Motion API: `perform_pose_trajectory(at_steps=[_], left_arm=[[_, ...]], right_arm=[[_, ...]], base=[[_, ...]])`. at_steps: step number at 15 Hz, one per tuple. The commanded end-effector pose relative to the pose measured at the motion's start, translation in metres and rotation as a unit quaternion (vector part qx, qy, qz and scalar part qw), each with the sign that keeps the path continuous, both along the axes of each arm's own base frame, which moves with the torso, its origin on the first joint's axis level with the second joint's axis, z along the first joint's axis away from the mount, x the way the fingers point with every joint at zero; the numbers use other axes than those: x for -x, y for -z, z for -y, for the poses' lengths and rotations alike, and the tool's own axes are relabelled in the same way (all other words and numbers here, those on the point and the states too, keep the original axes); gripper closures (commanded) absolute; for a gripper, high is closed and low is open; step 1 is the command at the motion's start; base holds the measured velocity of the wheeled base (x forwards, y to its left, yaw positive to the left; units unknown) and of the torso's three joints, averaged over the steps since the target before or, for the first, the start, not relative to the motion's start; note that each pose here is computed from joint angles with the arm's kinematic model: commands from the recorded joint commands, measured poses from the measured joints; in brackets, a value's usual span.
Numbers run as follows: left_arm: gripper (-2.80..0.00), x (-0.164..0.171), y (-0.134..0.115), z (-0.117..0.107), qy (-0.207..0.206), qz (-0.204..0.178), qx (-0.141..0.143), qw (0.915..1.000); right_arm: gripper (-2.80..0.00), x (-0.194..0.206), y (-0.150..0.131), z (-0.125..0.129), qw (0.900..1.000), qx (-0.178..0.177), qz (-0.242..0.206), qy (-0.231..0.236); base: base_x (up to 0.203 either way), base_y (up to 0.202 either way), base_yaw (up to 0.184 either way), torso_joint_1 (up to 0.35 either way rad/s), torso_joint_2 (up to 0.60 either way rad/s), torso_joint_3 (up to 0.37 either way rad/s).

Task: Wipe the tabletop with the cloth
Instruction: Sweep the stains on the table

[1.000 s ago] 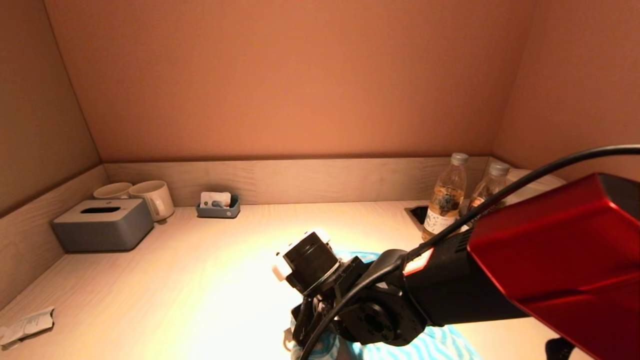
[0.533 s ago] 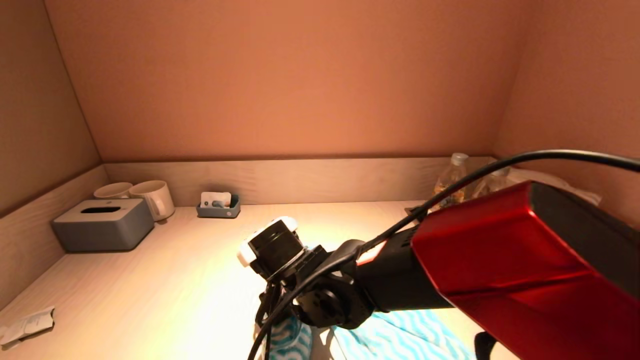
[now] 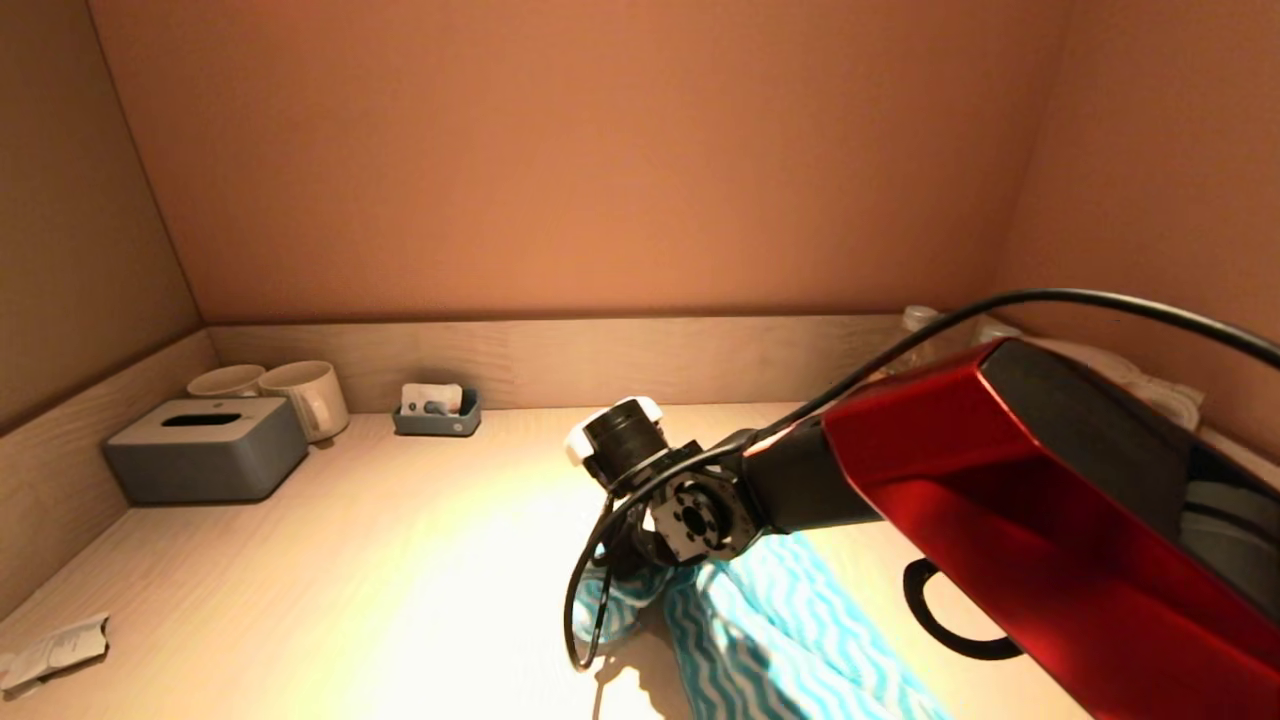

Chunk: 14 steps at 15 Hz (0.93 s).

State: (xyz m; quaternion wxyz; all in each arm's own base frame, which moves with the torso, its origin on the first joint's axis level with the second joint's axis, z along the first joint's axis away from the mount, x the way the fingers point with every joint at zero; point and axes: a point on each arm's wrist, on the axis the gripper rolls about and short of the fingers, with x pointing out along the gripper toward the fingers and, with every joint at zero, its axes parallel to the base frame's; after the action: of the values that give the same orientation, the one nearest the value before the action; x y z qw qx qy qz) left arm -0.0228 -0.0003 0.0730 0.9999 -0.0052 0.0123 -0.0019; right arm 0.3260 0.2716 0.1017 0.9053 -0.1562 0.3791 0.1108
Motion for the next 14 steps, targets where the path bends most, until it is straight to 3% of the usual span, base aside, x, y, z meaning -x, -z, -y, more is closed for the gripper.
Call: perform_pose_trajectory(at_steps=[1, 5, 9, 14], left_arm=[[0.0, 0.0, 0.0, 0.0, 0.0, 0.0, 0.0, 1.0], [0.0, 0.0, 0.0, 0.0, 0.0, 0.0, 0.0, 1.0], [0.0, 0.0, 0.0, 0.0, 0.0, 0.0, 0.0, 1.0], [0.0, 0.0, 0.0, 0.0, 0.0, 0.0, 0.0, 1.0]], right_arm=[[0.0, 0.005, -0.01, 0.012, 1.0, -0.003, 0.002, 0.009], [0.0, 0.052, -0.007, 0.03, 1.0, 0.017, -0.024, -0.01], [0.0, 0.087, 0.0, -0.004, 0.996, 0.019, -0.023, -0.079], [0.0, 0.068, 0.013, -0.045, 0.995, 0.012, -0.01, -0.097]], base=[[0.0, 0.0, 0.0, 0.0, 0.0, 0.0], [0.0, 0.0, 0.0, 0.0, 0.0, 0.0], [0.0, 0.0, 0.0, 0.0, 0.0, 0.0], [0.0, 0.0, 0.0, 0.0, 0.0, 0.0]])
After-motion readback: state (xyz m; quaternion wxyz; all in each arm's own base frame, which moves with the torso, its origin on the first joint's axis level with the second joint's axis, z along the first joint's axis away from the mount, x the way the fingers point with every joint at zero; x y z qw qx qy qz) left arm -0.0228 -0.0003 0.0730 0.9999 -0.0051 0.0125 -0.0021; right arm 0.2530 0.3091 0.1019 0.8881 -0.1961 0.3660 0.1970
